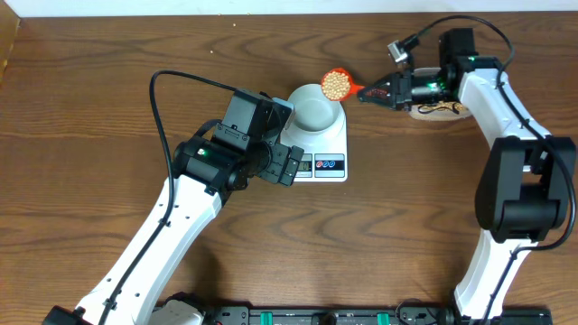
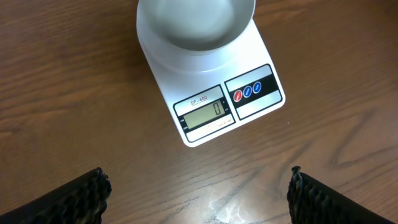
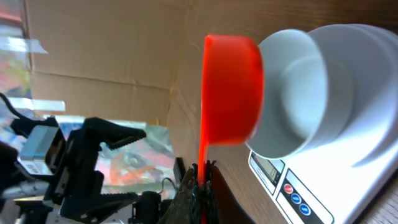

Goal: Scoop item into bowl and weigh 50g on scale
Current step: 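Lift the filled red scoop and carry it toward the grey bowl, then tilt the red scoop over the grey bowl to pour soybeans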

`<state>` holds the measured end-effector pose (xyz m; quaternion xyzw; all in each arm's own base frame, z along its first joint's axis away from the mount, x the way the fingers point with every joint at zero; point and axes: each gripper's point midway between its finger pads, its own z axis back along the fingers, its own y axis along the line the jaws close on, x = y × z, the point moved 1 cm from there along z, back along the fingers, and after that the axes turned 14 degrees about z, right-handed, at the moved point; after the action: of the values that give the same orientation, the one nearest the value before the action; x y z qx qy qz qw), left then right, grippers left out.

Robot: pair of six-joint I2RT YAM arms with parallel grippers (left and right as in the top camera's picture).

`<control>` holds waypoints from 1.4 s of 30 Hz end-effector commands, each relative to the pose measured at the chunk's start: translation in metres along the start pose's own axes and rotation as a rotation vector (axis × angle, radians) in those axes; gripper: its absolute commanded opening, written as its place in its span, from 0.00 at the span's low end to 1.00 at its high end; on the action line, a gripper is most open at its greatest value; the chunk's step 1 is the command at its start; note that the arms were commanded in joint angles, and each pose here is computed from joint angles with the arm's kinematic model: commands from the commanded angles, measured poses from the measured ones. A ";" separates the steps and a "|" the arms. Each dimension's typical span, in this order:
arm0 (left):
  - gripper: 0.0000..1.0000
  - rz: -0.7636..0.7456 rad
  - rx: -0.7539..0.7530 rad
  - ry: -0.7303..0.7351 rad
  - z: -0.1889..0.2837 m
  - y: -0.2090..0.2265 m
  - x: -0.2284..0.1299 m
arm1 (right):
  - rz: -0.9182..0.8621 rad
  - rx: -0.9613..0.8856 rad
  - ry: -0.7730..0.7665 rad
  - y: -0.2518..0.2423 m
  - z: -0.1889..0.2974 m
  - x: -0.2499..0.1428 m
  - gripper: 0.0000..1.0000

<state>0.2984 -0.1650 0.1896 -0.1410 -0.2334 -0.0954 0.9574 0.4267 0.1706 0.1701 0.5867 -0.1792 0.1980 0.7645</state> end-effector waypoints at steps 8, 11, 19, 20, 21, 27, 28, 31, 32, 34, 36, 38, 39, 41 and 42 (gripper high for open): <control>0.93 0.004 0.014 0.006 -0.002 0.004 -0.002 | 0.123 -0.099 0.071 0.030 -0.024 0.006 0.01; 0.93 0.004 0.014 0.006 -0.002 0.004 -0.002 | 0.140 -0.132 0.084 0.031 -0.028 0.005 0.01; 0.93 0.004 0.014 0.006 -0.002 0.004 -0.002 | 0.166 -0.217 0.119 0.029 -0.034 0.002 0.01; 0.93 0.004 0.014 0.006 -0.002 0.004 -0.002 | 0.169 -0.235 0.129 0.029 -0.036 0.000 0.01; 0.93 0.004 0.014 0.006 -0.002 0.004 -0.002 | 0.173 -0.245 0.135 0.028 -0.037 -0.001 0.01; 0.93 0.004 0.014 0.006 -0.002 0.004 -0.002 | 0.190 -0.272 0.165 0.027 -0.047 -0.005 0.01; 0.94 0.004 0.014 0.006 -0.002 0.004 -0.002 | 0.193 -0.272 0.167 0.028 -0.048 -0.006 0.01; 0.93 0.004 0.014 0.006 -0.002 0.004 -0.002 | 0.196 -0.288 0.175 0.026 -0.050 -0.007 0.01; 0.93 0.004 0.014 0.006 -0.002 0.004 -0.002 | 0.197 -0.294 0.178 0.026 -0.050 -0.007 0.01; 0.93 0.004 0.014 0.006 -0.002 0.004 -0.002 | 0.200 -0.297 0.182 0.026 -0.052 -0.008 0.01; 0.93 0.004 0.014 0.006 -0.002 0.004 -0.002 | 0.205 -0.309 0.186 0.025 -0.053 -0.008 0.01; 0.94 0.004 0.014 0.006 -0.002 0.004 -0.002 | 0.208 -0.313 0.186 0.025 -0.053 -0.007 0.01; 0.94 0.004 0.014 0.006 -0.002 0.004 -0.002 | 0.211 -0.312 0.185 0.026 -0.053 -0.006 0.01; 0.93 0.004 0.014 0.006 -0.002 0.004 -0.002 | 0.219 -0.312 0.181 0.027 -0.053 -0.004 0.01; 0.93 0.004 0.014 0.006 -0.002 0.004 -0.002 | 0.223 -0.312 0.179 0.027 -0.053 -0.003 0.01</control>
<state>0.2984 -0.1650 0.1896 -0.1410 -0.2334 -0.0954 0.9574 0.4087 0.2242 0.1491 0.4176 -0.1703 0.2872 0.8451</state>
